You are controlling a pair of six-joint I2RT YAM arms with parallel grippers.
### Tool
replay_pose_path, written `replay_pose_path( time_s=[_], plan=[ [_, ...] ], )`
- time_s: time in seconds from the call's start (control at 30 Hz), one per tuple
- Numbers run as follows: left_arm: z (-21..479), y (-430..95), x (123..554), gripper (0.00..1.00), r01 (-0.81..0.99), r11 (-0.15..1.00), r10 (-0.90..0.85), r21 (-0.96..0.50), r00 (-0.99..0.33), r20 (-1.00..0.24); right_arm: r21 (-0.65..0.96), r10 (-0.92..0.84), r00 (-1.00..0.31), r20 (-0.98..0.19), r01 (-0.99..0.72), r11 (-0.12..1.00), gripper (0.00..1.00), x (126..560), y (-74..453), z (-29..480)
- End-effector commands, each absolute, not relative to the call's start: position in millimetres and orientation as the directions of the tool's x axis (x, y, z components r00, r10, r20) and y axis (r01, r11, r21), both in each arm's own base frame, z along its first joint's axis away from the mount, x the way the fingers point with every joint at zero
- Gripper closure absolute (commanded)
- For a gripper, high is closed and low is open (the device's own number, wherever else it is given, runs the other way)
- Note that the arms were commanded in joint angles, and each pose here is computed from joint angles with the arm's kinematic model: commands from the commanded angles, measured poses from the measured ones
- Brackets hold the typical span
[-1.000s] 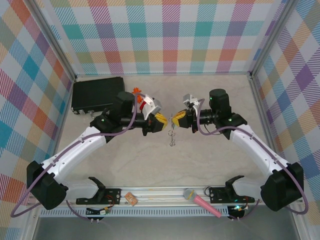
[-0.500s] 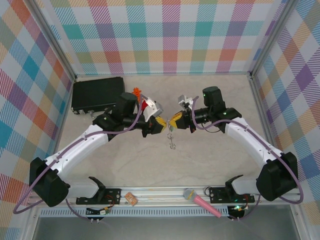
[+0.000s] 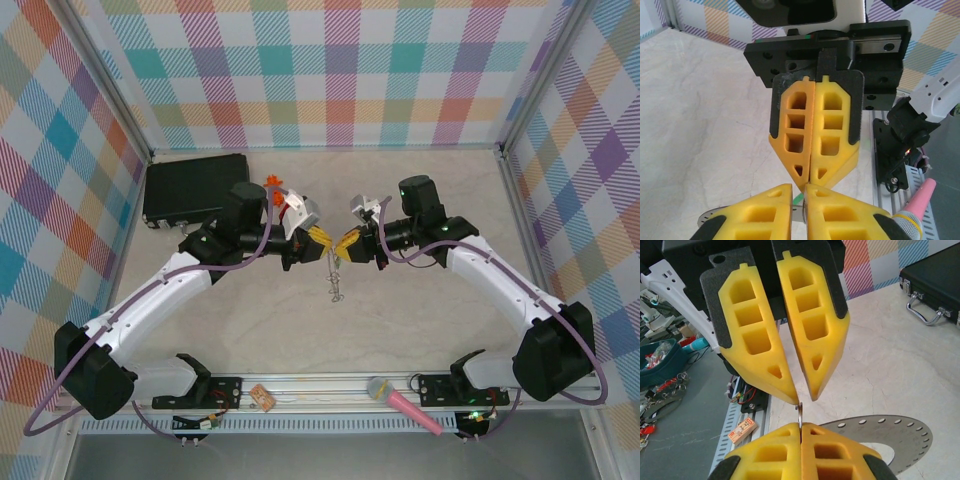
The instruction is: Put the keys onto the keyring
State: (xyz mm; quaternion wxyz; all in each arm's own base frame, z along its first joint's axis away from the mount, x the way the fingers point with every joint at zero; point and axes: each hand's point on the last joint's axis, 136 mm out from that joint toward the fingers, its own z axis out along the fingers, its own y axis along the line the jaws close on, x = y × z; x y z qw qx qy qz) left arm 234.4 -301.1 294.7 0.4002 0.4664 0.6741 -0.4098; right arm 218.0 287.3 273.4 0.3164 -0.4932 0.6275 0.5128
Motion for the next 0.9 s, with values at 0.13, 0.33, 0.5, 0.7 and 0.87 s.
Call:
replay_pose_path(
  time_s=[0.13, 0.33, 0.5, 0.7, 0.87],
  plan=[
    [300.0, -299.1, 230.5, 0.86, 0.96, 0.209, 0.288, -0.186, -0.242, -0.927, 0.28, -0.273, -0.26, -0.926, -0.96, -0.034, 1.0, 215.9, 288.7, 286.9],
    [289.4, -298.0, 227.4, 0.87, 0.954, 0.203, 0.316, -0.218, -0.275, -0.908, 0.273, -0.262, -0.252, -0.931, -0.961, -0.045, 1.0, 212.7, 288.0, 290.8],
    [285.2, -301.2, 228.4, 0.88, 0.952, 0.192, 0.325, -0.239, -0.291, -0.9, 0.277, -0.257, -0.254, -0.932, -0.959, -0.057, 1.0, 210.2, 288.0, 293.6],
    [283.4, -303.1, 230.9, 0.88, 0.949, 0.193, 0.33, -0.25, -0.303, -0.894, 0.277, -0.255, -0.254, -0.933, -0.959, -0.059, 1.0, 210.0, 288.0, 293.3],
    [280.3, -302.1, 234.2, 0.82, 0.945, 0.215, 0.332, -0.245, -0.307, -0.892, 0.279, -0.253, -0.255, -0.933, -0.958, -0.063, 1.0, 209.1, 288.1, 293.6]
  ],
)
